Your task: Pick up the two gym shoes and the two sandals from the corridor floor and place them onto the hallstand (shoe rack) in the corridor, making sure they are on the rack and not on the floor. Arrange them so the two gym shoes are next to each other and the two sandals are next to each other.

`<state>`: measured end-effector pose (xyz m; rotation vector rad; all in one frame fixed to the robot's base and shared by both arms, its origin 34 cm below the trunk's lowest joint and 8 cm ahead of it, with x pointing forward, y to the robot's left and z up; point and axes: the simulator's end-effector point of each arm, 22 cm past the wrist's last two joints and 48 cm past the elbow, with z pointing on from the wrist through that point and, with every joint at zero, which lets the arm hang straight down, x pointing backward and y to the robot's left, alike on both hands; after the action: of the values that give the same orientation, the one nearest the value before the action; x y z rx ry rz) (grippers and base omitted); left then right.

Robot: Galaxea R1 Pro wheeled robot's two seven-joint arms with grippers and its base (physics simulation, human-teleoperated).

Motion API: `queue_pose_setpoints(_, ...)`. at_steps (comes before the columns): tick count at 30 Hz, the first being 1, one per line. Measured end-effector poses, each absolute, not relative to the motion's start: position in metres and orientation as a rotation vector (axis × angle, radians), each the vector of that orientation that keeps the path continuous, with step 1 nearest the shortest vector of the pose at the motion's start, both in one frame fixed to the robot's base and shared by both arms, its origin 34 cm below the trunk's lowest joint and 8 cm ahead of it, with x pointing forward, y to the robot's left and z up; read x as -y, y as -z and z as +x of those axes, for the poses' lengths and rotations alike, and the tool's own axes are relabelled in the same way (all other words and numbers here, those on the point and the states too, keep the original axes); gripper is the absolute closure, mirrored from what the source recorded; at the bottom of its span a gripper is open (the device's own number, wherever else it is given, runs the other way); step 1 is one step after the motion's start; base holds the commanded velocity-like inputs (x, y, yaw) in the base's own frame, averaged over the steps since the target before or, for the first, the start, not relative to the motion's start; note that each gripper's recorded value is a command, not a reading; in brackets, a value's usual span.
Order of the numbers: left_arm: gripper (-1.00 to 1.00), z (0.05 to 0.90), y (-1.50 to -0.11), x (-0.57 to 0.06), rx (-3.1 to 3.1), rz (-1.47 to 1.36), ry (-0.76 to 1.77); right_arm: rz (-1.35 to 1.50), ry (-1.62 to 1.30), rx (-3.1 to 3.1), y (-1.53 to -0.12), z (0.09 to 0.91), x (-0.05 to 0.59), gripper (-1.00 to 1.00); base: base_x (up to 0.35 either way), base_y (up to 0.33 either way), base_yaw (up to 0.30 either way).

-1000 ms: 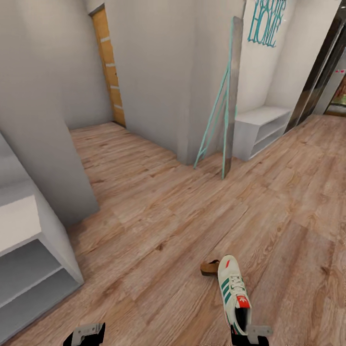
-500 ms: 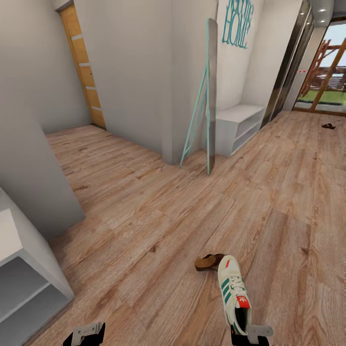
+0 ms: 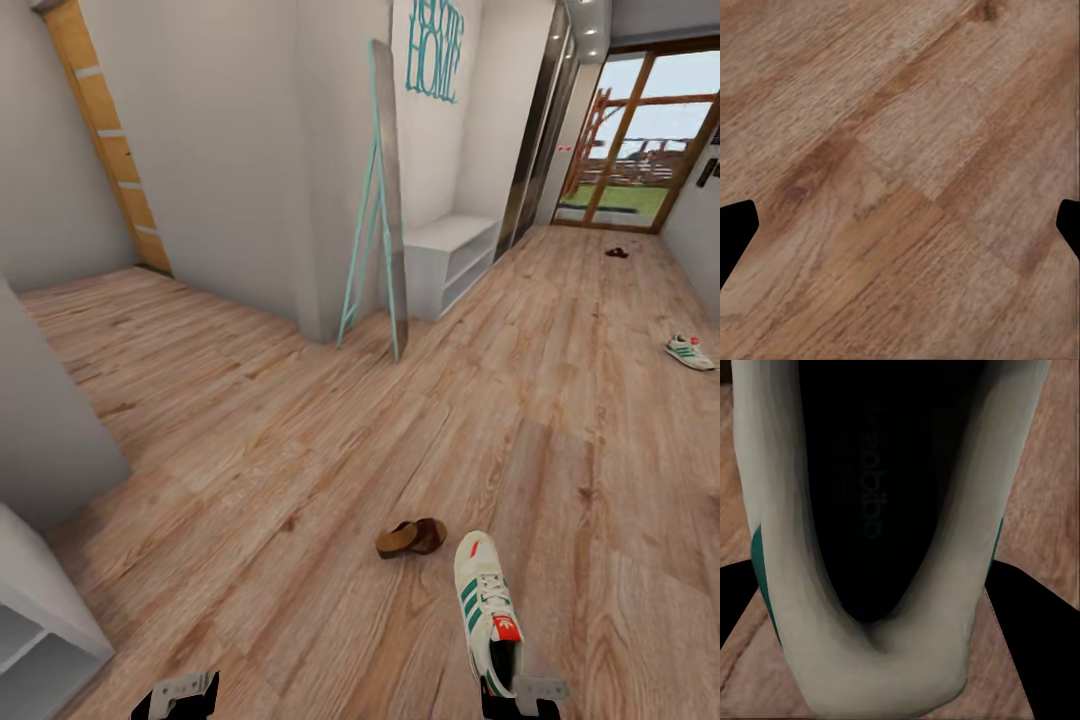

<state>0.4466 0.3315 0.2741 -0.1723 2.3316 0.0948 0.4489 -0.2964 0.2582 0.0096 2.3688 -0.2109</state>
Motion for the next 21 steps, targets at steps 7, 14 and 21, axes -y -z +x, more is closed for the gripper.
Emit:
queue_pose_setpoints(7,-1.0,0.4466,-0.2741,-0.3313,-2.332,-0.171,-0.094,0.012,0.211,-2.367,-0.2587,0.4498,0.2959,1.0,0.0,0.0,-0.265)
queue_pose_setpoints(14,-1.0,0.4464,-0.274,-0.3315,-2.332,-0.172,-0.095,0.012,0.211,-2.368,-0.2584,0.4494,0.2957,1.0,0.0,0.0,-0.264)
queue_pose_setpoints(21,-1.0,0.4455,-0.273,-0.3315,-2.335,-0.172,-0.095,0.01,0.211,-2.371,-0.2573,0.4484,0.2957,1.0,0.0,0.0,-0.263)
